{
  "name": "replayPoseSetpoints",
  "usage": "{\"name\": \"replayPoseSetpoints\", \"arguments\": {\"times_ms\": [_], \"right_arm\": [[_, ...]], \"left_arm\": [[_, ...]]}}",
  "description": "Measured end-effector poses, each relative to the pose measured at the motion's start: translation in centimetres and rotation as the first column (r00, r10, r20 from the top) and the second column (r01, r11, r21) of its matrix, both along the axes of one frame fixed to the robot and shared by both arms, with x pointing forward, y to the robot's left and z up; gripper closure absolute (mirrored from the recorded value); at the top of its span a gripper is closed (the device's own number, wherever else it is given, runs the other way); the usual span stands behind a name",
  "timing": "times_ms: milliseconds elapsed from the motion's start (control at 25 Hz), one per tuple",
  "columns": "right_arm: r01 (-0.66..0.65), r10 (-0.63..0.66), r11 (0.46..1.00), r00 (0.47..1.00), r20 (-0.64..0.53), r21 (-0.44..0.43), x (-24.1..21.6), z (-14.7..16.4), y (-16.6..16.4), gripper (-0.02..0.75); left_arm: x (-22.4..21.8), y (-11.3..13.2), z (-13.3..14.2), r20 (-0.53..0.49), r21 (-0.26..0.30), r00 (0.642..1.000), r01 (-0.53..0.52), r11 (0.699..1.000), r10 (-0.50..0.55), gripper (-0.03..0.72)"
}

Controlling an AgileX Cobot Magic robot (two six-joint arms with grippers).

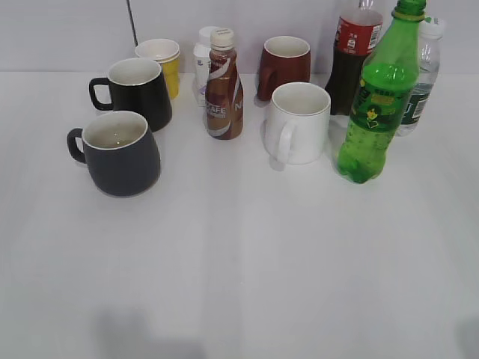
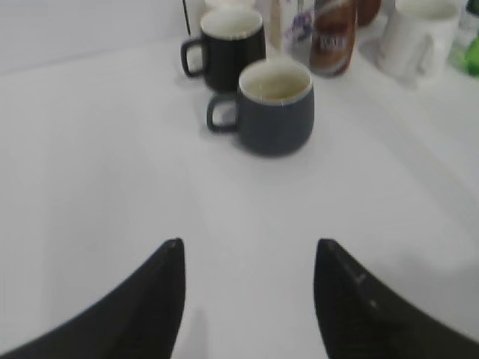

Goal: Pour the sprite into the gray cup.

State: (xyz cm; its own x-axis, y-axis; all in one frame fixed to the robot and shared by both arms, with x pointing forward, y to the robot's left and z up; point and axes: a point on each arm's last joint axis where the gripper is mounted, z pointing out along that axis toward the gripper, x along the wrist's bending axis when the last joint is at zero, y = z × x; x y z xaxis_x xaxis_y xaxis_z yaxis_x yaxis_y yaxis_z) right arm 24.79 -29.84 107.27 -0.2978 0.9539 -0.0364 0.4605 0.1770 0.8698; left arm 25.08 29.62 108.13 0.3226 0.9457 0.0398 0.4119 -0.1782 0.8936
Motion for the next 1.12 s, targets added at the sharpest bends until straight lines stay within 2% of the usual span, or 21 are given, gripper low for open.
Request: {"name": "replayPoseSetpoints", "arguments": {"times_ms": [120, 280, 520, 680, 1120], "right_arm": [[0.002, -0.004, 1.000, 0.996, -0.089, -0.026, -1.0, -1.0, -0.4, 0.143], [0.001, -0.005, 0.999, 0.993, -0.119, -0.035, -1.2, -1.8, -0.4, 0.143], [0.000, 0.000, 1.000, 0.999, -0.040, -0.011, -0.3, -2.0, -0.1, 0.143], [-0.001, 0.001, 1.000, 1.000, -0.031, -0.008, -0.1, -2.0, 0.0, 0.143], [0.028, -0.028, 1.000, 0.999, -0.021, -0.004, -0.1, -1.9, 0.0, 0.144]], "left_arm": [[-1.1, 0.4, -0.7, -0.036, 0.014, 0.999, -0.008, 1.000, 0.009, 0.251], [-1.2, 0.5, -1.8, -0.096, 0.006, 0.995, -0.034, 0.999, 0.034, 0.267], [-0.6, 0.5, -2.4, -0.088, -0.003, 0.995, -0.057, 0.998, 0.056, 0.298], [-0.6, 0.5, -2.4, -0.086, -0.002, 0.995, -0.058, 0.998, 0.058, 0.336], [-0.6, 0.5, -2.4, -0.083, -0.003, 0.994, -0.073, 0.997, 0.073, 0.375]]}}
